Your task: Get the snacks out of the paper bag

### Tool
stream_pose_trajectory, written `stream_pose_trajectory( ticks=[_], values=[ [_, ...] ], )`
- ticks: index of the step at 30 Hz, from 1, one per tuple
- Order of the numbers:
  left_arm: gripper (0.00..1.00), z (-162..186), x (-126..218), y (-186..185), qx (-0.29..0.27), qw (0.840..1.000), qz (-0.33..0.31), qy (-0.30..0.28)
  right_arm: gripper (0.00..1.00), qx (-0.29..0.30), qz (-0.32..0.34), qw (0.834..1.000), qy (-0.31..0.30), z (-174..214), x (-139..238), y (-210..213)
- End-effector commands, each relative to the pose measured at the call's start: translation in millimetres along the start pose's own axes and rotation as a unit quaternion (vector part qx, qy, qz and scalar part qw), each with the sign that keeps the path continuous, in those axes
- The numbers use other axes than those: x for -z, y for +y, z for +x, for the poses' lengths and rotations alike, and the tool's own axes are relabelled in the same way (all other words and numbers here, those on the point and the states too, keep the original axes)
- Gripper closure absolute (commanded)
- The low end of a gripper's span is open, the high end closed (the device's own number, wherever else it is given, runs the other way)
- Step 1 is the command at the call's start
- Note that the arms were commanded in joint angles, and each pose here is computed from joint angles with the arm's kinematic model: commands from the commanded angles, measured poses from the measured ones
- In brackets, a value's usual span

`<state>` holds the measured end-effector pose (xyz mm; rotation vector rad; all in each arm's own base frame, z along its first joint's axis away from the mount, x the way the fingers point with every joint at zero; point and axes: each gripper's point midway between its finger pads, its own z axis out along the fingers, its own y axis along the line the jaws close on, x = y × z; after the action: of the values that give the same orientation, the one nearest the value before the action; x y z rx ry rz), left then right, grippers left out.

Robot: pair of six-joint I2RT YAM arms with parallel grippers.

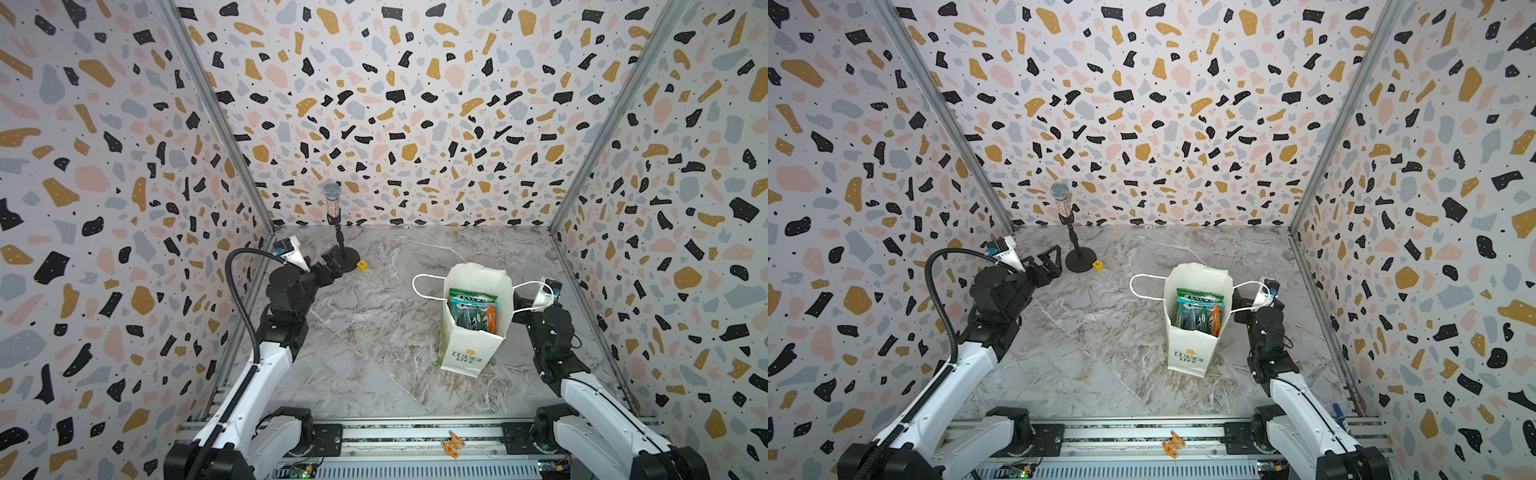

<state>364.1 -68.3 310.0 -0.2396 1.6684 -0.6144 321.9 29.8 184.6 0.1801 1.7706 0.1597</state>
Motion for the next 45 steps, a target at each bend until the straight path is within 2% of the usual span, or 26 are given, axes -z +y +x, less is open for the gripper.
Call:
stream_pose_trajectory(
  ticks=[1,5,9,14,18,21,25,27,33,41,45],
  values=[
    [0.0,-0.7,16.9,-79.5,0.062,0.983,0.167,0.052,0.01,-0.037,-0.05,0.997,0.054,13.5,8.3,18.7],
    [0.0,6.9,27.0,-129.4,0.08,0.971,0.213,0.074,0.01,-0.042,-0.067,0.995,0.061,18.3,16.1,22.7],
    [0.0,19.3,28.8,-163.1,0.102,0.963,0.236,0.082,0.01,-0.04,-0.073,0.995,0.061,19.4,20.1,23.7],
    [0.12,47.4,20.0,-196.0,0.119,0.952,0.252,0.125,0.01,-0.038,-0.077,0.995,0.058,15.9,21.8,25.2],
    [0.16,69.8,15.7,-204.3,0.124,0.95,0.242,0.152,0.01,-0.037,-0.073,0.995,0.06,16.3,21.8,24.0],
    [0.24,80.8,11.6,-202.5,0.13,0.951,0.231,0.161,0.01,-0.035,-0.073,0.995,0.059,16.2,22.2,24.1],
    [0.33,86.0,11.2,-212.3,0.179,0.935,0.257,0.163,0.01,-0.034,-0.074,0.995,0.058,15.5,21.7,24.2],
    [0.38,93.4,9.0,-215.2,0.186,0.933,0.256,0.173,0.01,-0.033,-0.073,0.995,0.059,15.4,21.6,24.2],
    [0.45,110.3,4.7,-220.2,0.195,0.927,0.254,0.195,0.01,-0.033,-0.074,0.995,0.063,18.5,21.9,24.1],
    [0.5,122.5,0.7,-218.1,0.198,0.926,0.244,0.21,0.01,-0.032,-0.073,0.995,0.068,21.6,21.5,23.6],
    [0.52,131.2,0.2,-222.0,0.2,0.919,0.251,0.227,0.01,-0.031,-0.072,0.994,0.07,22.7,20.7,23.4]
  ],
)
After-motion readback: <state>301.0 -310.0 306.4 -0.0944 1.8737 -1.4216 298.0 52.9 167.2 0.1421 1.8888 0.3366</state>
